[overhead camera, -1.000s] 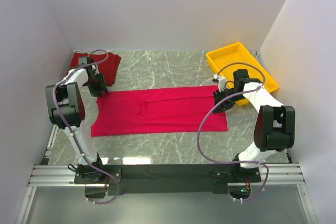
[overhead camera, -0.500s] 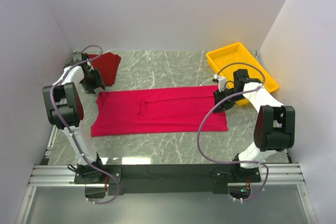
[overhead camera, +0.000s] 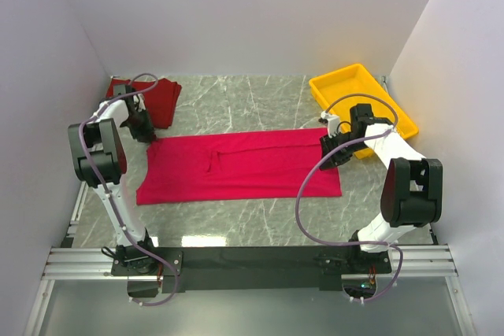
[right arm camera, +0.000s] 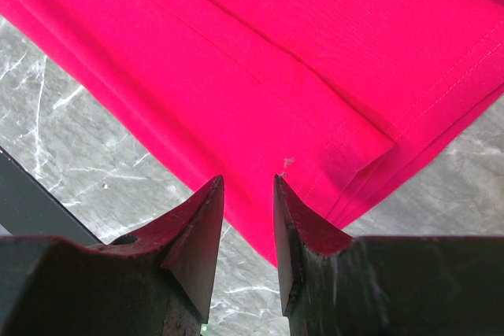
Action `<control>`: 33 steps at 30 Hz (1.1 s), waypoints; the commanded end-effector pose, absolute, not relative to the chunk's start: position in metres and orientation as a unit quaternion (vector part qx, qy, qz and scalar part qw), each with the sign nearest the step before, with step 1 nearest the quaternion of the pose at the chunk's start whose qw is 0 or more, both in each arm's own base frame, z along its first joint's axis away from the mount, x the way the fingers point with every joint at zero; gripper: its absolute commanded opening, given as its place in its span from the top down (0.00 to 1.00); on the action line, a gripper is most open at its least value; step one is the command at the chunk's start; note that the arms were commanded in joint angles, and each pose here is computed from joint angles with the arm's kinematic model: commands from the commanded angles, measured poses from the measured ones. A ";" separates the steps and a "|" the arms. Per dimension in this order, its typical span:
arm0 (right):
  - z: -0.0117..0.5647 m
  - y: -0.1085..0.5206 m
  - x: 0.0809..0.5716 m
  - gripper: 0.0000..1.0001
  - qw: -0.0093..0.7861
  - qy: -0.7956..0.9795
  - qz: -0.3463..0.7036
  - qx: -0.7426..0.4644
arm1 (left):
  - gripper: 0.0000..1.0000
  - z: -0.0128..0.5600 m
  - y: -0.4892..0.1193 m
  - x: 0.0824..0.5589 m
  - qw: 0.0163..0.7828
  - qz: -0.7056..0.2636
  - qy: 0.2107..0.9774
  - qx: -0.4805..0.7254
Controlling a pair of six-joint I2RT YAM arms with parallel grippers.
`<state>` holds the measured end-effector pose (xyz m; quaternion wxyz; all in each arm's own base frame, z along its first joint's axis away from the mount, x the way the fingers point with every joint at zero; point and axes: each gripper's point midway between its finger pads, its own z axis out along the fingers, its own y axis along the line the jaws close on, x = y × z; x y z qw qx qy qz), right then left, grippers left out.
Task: Fold and stack the t-shirts
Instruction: Fold the tshirt
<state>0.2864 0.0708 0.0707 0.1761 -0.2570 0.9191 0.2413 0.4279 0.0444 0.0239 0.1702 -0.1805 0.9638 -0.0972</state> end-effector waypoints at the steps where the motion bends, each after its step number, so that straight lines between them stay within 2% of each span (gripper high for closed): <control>1: 0.079 0.074 0.295 0.61 0.193 0.914 0.242 -0.264 | 0.78 0.028 0.046 0.437 0.182 -0.099 0.964 -0.169; 2: 0.079 0.074 0.295 0.61 0.191 0.914 0.243 -0.263 | 0.83 0.028 0.047 0.437 0.181 -0.096 0.964 -0.171; 3: 0.079 0.074 0.295 0.61 0.192 0.914 0.242 -0.264 | 0.92 0.028 0.047 0.436 0.180 -0.096 0.964 -0.171; 5: 0.079 0.075 0.295 0.61 0.192 0.913 0.244 -0.263 | 0.99 0.027 0.048 0.435 0.179 -0.092 0.964 -0.171; 17: 0.079 0.075 0.297 0.61 0.192 0.913 0.245 -0.263 | 0.99 0.113 0.027 0.478 0.307 -0.085 0.943 -0.093; 22: 0.081 0.076 0.298 0.61 0.194 0.912 0.245 -0.265 | 0.99 0.125 0.020 0.499 0.328 -0.060 0.940 -0.072; 25: 0.080 0.075 0.298 0.61 0.194 0.912 0.245 -0.265 | 0.99 0.115 0.018 0.510 0.315 -0.041 0.946 -0.068; 33: 0.079 0.075 0.299 0.61 0.194 0.913 0.245 -0.261 | 0.99 0.122 0.004 0.566 0.343 -0.018 0.937 -0.058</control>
